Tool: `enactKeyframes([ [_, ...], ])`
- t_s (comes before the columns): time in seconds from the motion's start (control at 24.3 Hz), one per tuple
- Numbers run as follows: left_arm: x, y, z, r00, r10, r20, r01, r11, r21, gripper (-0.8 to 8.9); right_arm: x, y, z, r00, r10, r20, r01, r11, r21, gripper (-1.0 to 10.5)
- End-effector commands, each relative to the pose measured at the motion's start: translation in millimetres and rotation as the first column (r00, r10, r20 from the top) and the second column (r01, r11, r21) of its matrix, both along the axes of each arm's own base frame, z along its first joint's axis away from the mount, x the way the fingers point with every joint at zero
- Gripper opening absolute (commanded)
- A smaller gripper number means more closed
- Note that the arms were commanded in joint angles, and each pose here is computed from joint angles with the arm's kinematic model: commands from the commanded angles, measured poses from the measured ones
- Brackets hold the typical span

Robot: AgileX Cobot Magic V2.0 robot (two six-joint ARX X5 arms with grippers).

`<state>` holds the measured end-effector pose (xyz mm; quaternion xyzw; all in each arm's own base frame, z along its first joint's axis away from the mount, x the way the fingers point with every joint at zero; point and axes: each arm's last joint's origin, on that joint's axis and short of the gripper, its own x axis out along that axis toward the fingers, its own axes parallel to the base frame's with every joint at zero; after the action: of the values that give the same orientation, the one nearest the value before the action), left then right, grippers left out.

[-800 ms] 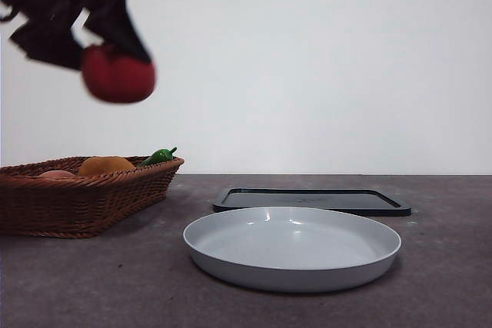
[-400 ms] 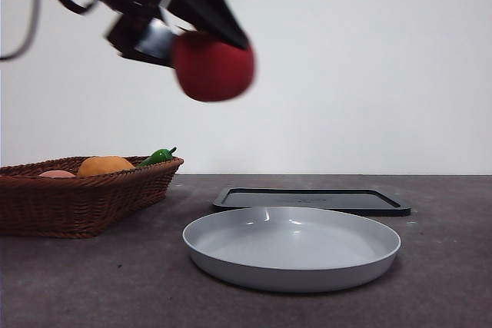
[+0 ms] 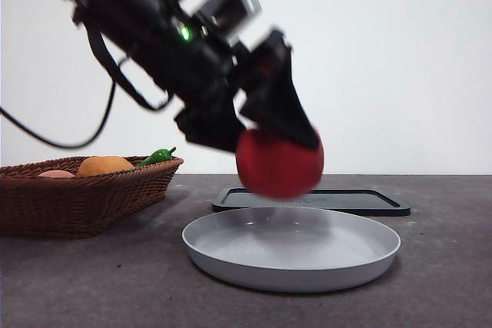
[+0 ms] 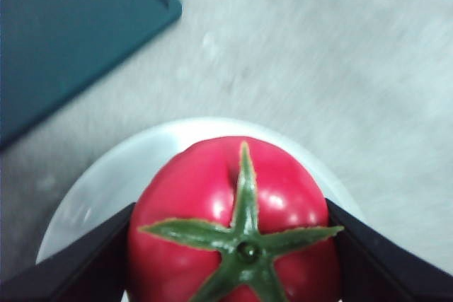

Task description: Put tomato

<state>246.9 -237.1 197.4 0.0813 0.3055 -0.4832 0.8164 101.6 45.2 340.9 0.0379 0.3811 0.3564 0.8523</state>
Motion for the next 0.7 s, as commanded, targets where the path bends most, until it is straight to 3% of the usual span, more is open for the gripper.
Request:
enactKeyframes([
  [0.04,5,-11,-13,1.0,0.0,-0.008,0.001,1.0,0.018,2.75,1,1,5,1.0,0.003,0.015,-0.003,1.0,0.006,4.3],
  [0.37,6,-16,-27,1.0,-0.008,-0.026,0.008,0.999,0.035,2.82,1,1,5,1.0,0.004,0.015,-0.004,1.0,0.006,4.3],
  [0.41,6,-16,-27,1.0,-0.008,-0.028,0.009,0.999,0.037,2.96,1,1,5,1.0,0.003,0.014,-0.003,1.0,0.006,4.3],
  [0.54,5,-15,-28,0.999,-0.007,-0.039,0.009,0.999,0.047,4.54,1,1,5,1.0,0.003,0.014,-0.003,1.0,0.006,4.3],
  [0.7,5,-15,-29,0.998,0.011,-0.062,-0.008,0.999,0.041,4.7,1,1,5,1.0,0.003,0.011,-0.003,1.0,0.005,4.3],
])
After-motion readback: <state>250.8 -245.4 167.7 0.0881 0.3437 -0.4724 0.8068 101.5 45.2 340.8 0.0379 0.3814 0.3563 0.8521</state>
